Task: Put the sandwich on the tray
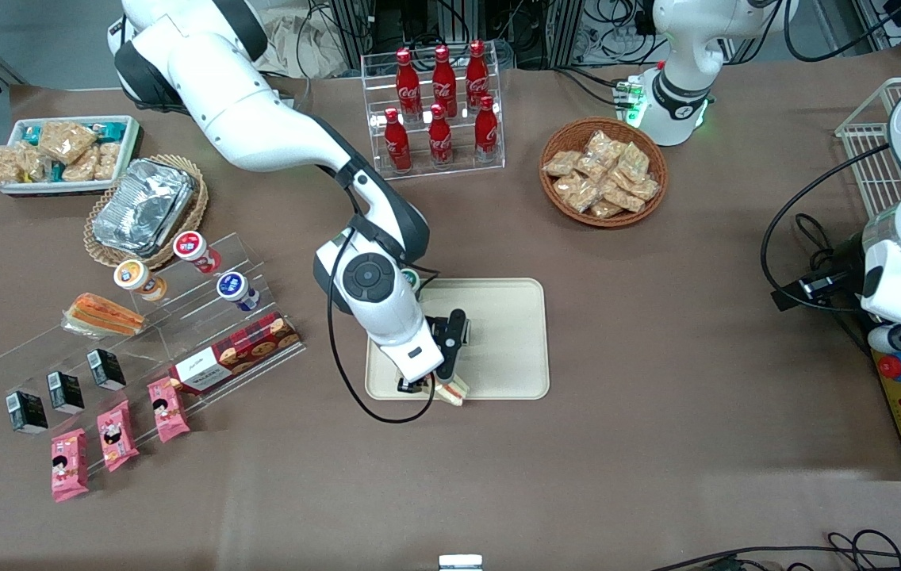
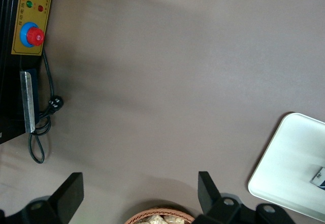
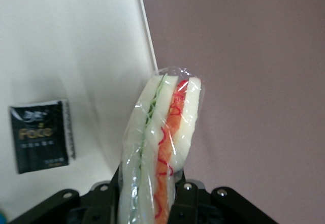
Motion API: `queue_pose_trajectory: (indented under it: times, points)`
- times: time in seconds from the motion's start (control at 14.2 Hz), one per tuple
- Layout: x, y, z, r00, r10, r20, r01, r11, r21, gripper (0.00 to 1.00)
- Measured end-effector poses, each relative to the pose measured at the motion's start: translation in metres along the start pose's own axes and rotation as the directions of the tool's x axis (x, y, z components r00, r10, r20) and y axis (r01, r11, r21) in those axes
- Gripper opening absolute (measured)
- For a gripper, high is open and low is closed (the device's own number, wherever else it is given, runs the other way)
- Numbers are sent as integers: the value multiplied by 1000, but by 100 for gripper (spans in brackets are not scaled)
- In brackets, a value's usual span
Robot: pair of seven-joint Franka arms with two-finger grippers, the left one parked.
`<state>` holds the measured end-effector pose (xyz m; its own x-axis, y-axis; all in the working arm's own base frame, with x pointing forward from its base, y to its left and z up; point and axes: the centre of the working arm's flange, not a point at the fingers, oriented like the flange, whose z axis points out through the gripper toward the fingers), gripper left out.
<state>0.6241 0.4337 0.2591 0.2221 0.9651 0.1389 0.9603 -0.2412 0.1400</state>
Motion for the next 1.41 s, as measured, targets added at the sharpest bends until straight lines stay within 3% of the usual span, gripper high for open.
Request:
queue_pose_trajectory:
  times: [0.21,0.49,0.91,1.12,1.41]
  points:
    - [1,-6,19,1000,-24,3,24,1000,-14,40]
    - [8,-13,21,999,-40,-7,40,999,-17,49]
    - [37,-40,13,995,-89,-44,88,996,-28,97]
    - [32,-23,0,997,-51,-65,48,998,-39,98]
    - [-7,42,-54,981,132,-143,-135,991,-11,98]
